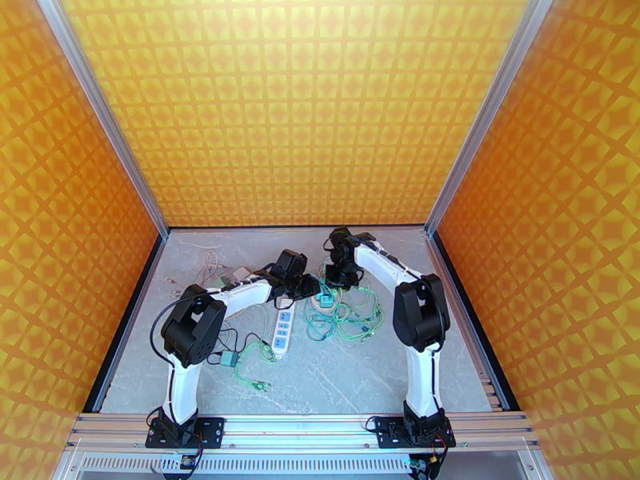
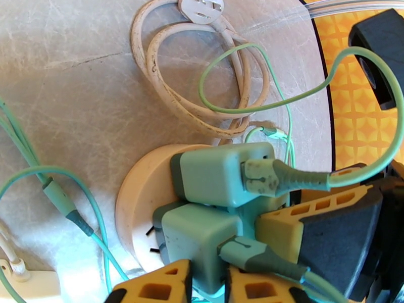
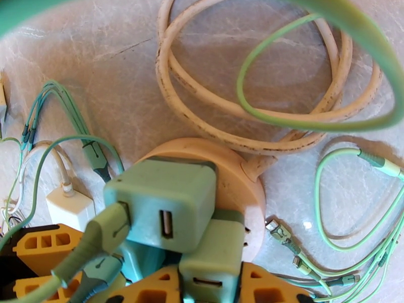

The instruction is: Pull the plug off the socket

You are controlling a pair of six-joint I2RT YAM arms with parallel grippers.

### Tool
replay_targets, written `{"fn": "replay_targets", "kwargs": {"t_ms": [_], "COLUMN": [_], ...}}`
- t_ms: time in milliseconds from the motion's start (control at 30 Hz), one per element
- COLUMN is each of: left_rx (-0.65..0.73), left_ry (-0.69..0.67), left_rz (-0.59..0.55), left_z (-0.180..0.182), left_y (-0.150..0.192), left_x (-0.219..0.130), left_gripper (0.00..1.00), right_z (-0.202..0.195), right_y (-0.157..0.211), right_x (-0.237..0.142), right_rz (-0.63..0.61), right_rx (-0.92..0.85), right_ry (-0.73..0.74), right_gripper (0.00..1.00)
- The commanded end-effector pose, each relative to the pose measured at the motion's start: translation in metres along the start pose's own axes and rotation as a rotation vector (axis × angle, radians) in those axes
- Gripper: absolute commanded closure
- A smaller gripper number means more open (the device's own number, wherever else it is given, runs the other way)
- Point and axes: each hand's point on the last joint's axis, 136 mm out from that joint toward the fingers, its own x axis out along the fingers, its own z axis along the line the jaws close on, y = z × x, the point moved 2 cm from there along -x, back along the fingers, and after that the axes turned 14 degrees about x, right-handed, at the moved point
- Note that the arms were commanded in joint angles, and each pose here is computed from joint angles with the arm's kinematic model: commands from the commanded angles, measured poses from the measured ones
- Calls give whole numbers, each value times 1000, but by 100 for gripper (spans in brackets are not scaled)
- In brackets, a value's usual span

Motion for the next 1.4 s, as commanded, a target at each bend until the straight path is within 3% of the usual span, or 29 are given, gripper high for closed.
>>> {"fn": "replay_targets", "kwargs": {"t_ms": [0,300,867,1367], "left_rx": [-76,-68,-79,-69], "left_ry": [-206,-221,-256,-254], "left_rz": [218,258,293,293], "left_z": [59,59,67,64], "left_y": [66,71,82,75], "left_x": [29,36,33,36], "left_gripper": [79,79,84,83], "right_z": [29,61,11,66], "right_y": [13,38,-6,46], "right_x": [-3,9,-30,-1], "right_rz": [-4,28,-39,15], "right_rx": [-57,-131,14,-155], "right_ry": [-38,-44,-104,-55], "right_gripper": [79,79,80,80]}}
